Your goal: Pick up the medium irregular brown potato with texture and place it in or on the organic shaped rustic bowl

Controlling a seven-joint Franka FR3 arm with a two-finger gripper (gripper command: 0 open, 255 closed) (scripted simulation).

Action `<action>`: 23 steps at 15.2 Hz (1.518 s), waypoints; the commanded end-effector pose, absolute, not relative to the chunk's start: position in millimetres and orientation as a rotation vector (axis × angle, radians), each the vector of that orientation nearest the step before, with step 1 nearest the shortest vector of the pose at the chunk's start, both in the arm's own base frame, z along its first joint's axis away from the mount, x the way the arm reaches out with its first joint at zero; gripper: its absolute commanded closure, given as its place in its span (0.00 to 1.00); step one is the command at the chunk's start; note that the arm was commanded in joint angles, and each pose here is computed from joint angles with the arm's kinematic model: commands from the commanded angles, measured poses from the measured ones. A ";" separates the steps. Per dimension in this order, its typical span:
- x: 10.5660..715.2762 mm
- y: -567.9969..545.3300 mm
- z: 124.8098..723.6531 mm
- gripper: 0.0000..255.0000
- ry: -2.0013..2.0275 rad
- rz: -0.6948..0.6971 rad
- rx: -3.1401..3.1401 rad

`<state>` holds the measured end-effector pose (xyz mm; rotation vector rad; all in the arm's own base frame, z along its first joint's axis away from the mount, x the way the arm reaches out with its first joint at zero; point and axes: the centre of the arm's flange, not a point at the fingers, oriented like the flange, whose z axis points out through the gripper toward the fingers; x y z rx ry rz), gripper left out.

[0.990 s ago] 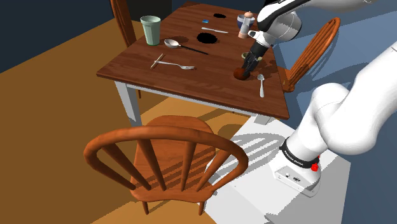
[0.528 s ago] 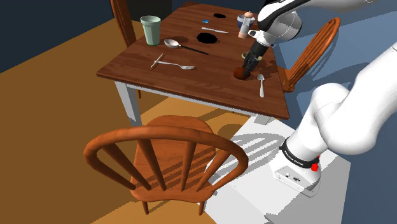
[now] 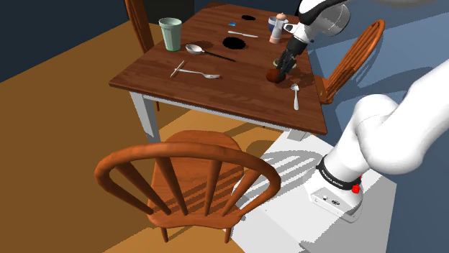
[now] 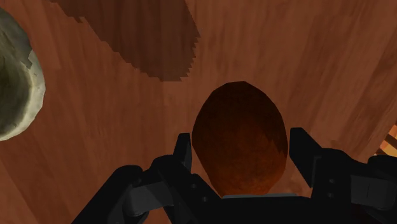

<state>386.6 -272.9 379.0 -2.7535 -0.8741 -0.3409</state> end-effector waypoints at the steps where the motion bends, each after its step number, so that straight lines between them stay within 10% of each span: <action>1: 386.5 -273.7 388.9 1.00 -0.874 -0.340 -2.754; 23: 386.5 -273.7 505.1 1.00 -0.874 -0.340 -2.754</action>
